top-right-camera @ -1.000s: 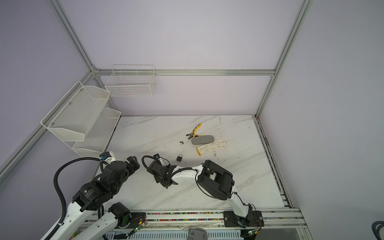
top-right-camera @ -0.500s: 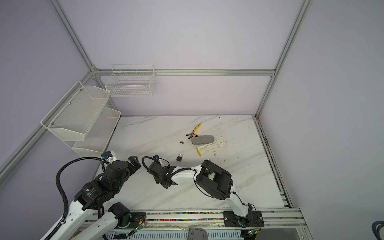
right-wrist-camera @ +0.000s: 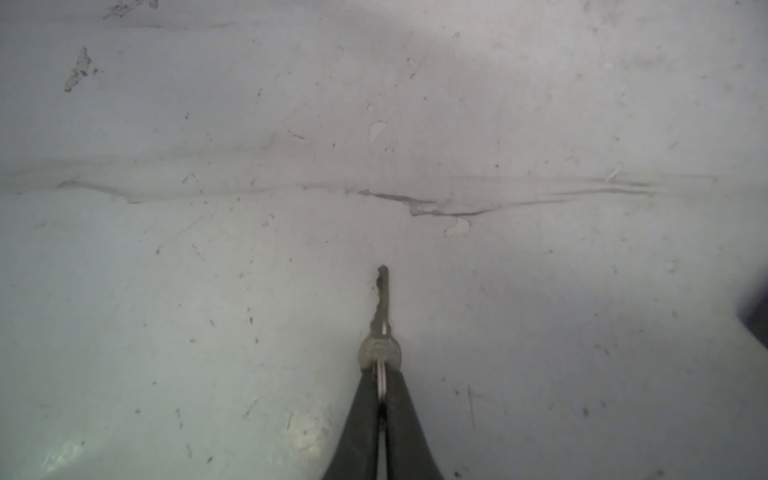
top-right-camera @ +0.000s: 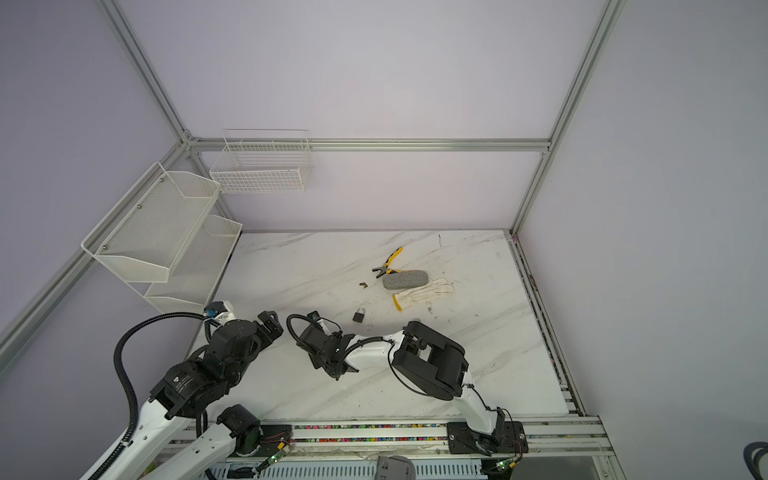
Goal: Unlock with the key
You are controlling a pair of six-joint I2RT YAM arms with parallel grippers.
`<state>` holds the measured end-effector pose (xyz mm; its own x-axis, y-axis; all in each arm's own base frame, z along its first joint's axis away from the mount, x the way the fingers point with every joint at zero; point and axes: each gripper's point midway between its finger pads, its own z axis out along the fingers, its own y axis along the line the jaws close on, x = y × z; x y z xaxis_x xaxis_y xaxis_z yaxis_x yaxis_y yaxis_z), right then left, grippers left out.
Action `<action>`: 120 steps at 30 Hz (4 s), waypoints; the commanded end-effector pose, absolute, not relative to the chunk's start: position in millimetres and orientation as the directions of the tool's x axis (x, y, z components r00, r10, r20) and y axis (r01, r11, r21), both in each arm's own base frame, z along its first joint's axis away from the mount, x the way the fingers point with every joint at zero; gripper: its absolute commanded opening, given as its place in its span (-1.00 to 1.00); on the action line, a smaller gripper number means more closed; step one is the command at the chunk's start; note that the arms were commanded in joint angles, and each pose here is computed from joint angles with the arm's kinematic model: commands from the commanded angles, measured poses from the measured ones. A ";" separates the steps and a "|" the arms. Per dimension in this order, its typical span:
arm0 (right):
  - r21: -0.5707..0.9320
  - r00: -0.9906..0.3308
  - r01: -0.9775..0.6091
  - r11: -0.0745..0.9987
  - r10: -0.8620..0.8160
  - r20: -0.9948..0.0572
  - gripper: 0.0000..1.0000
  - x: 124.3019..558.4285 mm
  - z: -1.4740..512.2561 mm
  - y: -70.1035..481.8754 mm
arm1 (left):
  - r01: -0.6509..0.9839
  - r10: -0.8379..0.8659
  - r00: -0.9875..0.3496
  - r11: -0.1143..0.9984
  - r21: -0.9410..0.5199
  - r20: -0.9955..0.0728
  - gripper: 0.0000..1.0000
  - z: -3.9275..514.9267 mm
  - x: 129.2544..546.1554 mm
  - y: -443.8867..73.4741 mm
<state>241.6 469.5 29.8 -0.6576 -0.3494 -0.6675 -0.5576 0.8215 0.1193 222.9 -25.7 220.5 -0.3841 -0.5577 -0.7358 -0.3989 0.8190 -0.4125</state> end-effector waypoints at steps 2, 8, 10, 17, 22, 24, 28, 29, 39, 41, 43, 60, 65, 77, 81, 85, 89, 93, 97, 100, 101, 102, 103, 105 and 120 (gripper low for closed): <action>0.122 -0.669 -0.567 0.814 -0.369 -0.645 -0.88 237.8 27.3 454.2 | -0.386 -0.558 -0.376 0.820 -0.422 -0.740 1.00 218.4 227.0 -27.8; 0.150 -0.651 -0.578 0.802 -0.343 -0.677 -0.95 242.3 44.0 450.0 | -0.368 -0.576 -0.372 0.811 -0.454 -0.728 1.00 223.7 228.0 -32.2; 0.162 -0.636 -0.585 0.795 -0.325 -0.700 -0.96 243.3 52.8 447.8 | -0.355 -0.581 -0.370 0.809 -0.468 -0.725 1.00 228.0 228.4 -34.3; 0.197 -0.582 -0.595 0.780 -0.249 -0.774 -1.00 247.4 93.0 433.4 | -0.291 -0.615 -0.353 0.789 -0.542 -0.705 1.00 248.0 232.6 -45.8; 0.202 -0.522 -0.609 0.767 -0.196 -0.830 -1.00 249.1 128.6 419.5 | -0.235 -0.635 -0.359 0.771 -0.592 -0.684 1.00 260.7 236.7 -57.9; 0.202 -0.487 -0.620 0.758 -0.170 -0.856 -1.00 247.8 144.3 412.5 | -0.202 -0.641 -0.367 0.762 -0.615 -0.674 1.00 265.8 238.8 -65.2; 0.201 -0.431 -0.638 0.743 -0.128 -0.893 -1.00 243.0 173.9 398.3 | -0.121 -0.637 -0.387 0.751 -0.649 -0.666 1.00 277.9 245.0 -82.2; 0.201 -0.415 -0.642 0.740 -0.115 -0.903 -1.00 241.6 181.9 394.5 | -0.094 -0.628 -0.396 0.753 -0.651 -0.670 0.98 280.5 247.3 -88.0; 0.225 -0.319 -0.680 0.697 -0.005 -0.948 -1.00 227.5 243.8 367.4 | 0.157 -0.538 -0.501 0.714 -0.682 -0.678 0.78 298.5 269.9 -151.6; 0.226 -0.304 -0.694 0.683 0.006 -0.953 -1.00 224.3 250.2 366.0 | 0.208 -0.524 -0.520 0.688 -0.695 -0.674 0.71 301.1 273.4 -165.4; 0.230 -0.293 -0.697 0.679 0.023 -0.956 -1.00 223.7 256.0 364.4 | 0.256 -0.517 -0.536 0.654 -0.712 -0.668 0.60 305.3 275.7 -177.5; 0.190 -0.232 -0.726 0.661 0.025 -0.972 -1.00 226.8 266.4 376.1 | 0.320 -0.456 -0.651 0.560 -0.764 -0.607 -0.33 296.9 282.1 -217.8; 0.174 -0.223 -0.717 0.676 0.014 -0.975 -1.00 230.1 265.6 376.5 | 0.316 -0.450 -0.659 0.562 -0.765 -0.603 -0.50 294.0 284.0 -219.9; 0.139 -0.218 -0.689 0.711 -0.020 -0.976 -1.00 237.9 260.2 376.6 | 0.298 -0.425 -0.692 0.568 -0.767 -0.583 -0.87 283.5 286.0 -225.5; 0.139 -0.217 -0.687 0.713 -0.018 -0.976 -1.00 238.2 259.2 375.8 | 0.298 -0.426 -0.689 0.570 -0.765 -0.586 -0.95 284.3 286.1 -225.1; 0.135 -0.217 -0.687 0.714 -0.024 -0.976 -1.00 238.2 257.7 375.5 | 0.299 -0.427 -0.687 0.572 -0.764 -0.588 -1.00 284.9 286.5 -224.5; 0.138 -0.221 -0.684 0.716 -0.022 -0.975 -1.00 238.2 256.3 374.9 | 0.307 -0.423 -0.683 0.574 -0.759 -0.596 -1.00 286.0 286.1 -224.4; 0.152 -0.222 -0.684 0.713 -0.005 -0.975 -0.87 238.0 261.1 374.3 | 0.330 -0.417 -0.665 0.581 -0.744 -0.620 -1.00 289.3 286.2 -223.3; 0.174 -0.231 -0.676 0.716 0.018 -0.973 -0.55 237.4 264.2 370.2 | 0.364 -0.405 -0.639 0.590 -0.721 -0.654 -1.00 296.6 286.9 -223.2; 0.204 -0.247 -0.669 0.715 0.045 -0.968 -0.34 236.0 268.5 366.6 | 0.378 -0.396 -0.612 0.614 -0.693 -0.685 -1.00 301.0 289.3 -220.1; 0.213 -0.250 -0.672 0.709 0.054 -0.967 -0.29 234.7 270.9 365.7 | 0.384 -0.393 -0.602 0.621 -0.683 -0.695 -1.00 302.6 290.1 -219.0; 0.223 -0.254 -0.677 0.702 0.061 -0.965 -0.25 233.3 273.2 365.2 | 0.389 -0.392 -0.592 0.627 -0.675 -0.704 -1.00 304.3 291.0 -218.2; 0.232 -0.258 -0.681 0.694 0.069 -0.964 -0.20 232.1 276.6 364.1 | 0.397 -0.390 -0.581 0.630 -0.667 -0.714 -1.00 307.0 291.8 -217.9; 0.254 -0.271 -0.684 0.683 0.086 -0.959 -0.11 230.6 281.9 360.5 | 0.413 -0.381 -0.567 0.636 -0.652 -0.731 -1.00 309.9 291.8 -218.0; 0.569 -0.537 -0.720 0.397 0.201 -0.820 0.31 224.8 307.3 330.0 | 0.540 -0.348 -0.470 0.613 -0.576 -0.811 -1.00 333.2 290.3 -224.8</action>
